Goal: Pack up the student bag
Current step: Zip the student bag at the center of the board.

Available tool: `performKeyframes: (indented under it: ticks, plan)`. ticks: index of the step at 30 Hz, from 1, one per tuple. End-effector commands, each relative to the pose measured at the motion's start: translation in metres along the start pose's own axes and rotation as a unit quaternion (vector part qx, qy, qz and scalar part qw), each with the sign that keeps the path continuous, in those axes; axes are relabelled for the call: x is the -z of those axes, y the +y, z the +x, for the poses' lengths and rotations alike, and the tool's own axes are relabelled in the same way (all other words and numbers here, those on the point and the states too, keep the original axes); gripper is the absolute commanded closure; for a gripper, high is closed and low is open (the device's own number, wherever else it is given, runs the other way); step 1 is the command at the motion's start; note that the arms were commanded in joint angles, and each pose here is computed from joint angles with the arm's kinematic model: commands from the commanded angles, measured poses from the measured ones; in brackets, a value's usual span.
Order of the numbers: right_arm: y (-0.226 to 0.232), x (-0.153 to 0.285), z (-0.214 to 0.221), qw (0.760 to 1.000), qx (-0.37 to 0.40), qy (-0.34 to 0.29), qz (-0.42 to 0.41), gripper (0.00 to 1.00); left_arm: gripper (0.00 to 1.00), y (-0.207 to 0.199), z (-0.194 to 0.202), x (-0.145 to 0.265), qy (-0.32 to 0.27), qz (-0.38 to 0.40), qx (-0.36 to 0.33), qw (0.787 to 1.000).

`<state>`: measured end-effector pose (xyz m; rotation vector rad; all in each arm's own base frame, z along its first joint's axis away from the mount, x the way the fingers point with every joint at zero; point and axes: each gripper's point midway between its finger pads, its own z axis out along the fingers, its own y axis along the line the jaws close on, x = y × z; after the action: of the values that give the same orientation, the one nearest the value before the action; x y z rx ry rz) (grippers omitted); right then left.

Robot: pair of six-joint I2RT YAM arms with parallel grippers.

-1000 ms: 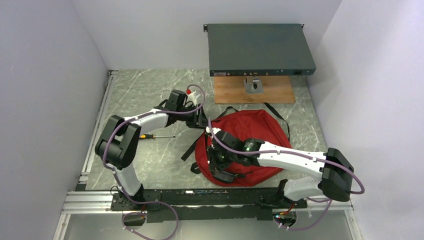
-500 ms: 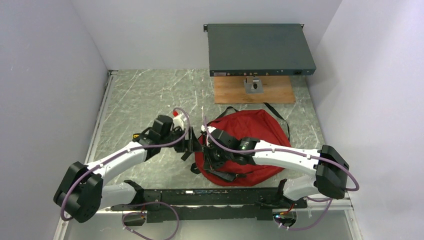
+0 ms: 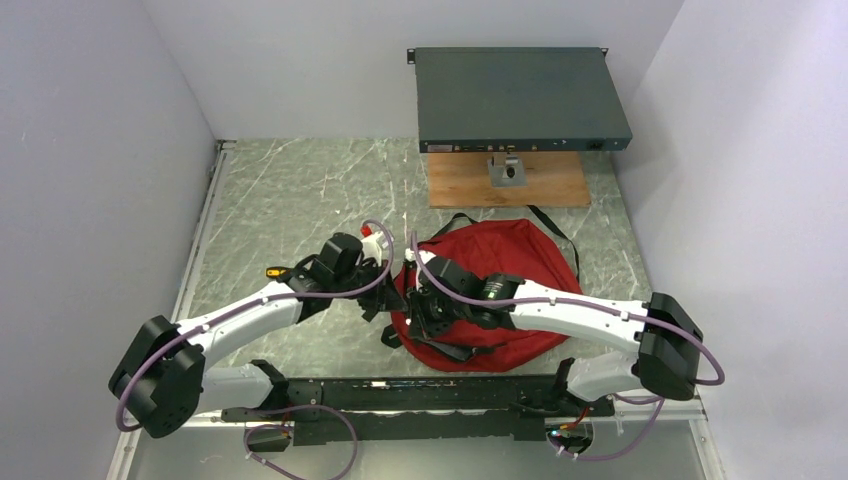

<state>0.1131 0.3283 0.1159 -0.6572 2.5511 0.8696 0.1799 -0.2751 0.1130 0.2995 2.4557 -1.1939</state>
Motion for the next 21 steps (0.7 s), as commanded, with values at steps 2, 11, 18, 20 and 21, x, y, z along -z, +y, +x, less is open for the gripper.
performKeyframes:
  ticks: [2, 11, 18, 20, 21]
  plan:
    - [0.015, 0.03, -0.004, 1.0, 0.002, -0.004, -0.013, 1.0, 1.0, 0.024, -0.039, 0.011, -0.066, -0.078, -0.053, 0.993]
    - [0.001, 0.031, 0.025, 0.999, -0.021, 0.037, 0.002, 1.0, 1.0, 0.057, -0.077, 0.044, -0.15, -0.132, -0.044, 0.979]
    - [-0.026, 0.044, 0.046, 0.995, -0.017, 0.074, 0.061, 1.0, 1.0, 0.063, -0.086, 0.05, -0.158, -0.144, -0.052, 0.976]
    - [-0.032, 0.048, 0.056, 0.993, -0.024, 0.09, 0.073, 1.0, 1.0, 0.065, -0.087, 0.05, -0.159, -0.146, -0.05, 0.975]
    - [-0.035, 0.051, 0.062, 0.992, -0.029, 0.097, 0.08, 1.0, 1.0, 0.066, -0.087, 0.051, -0.159, -0.146, -0.049, 0.975]
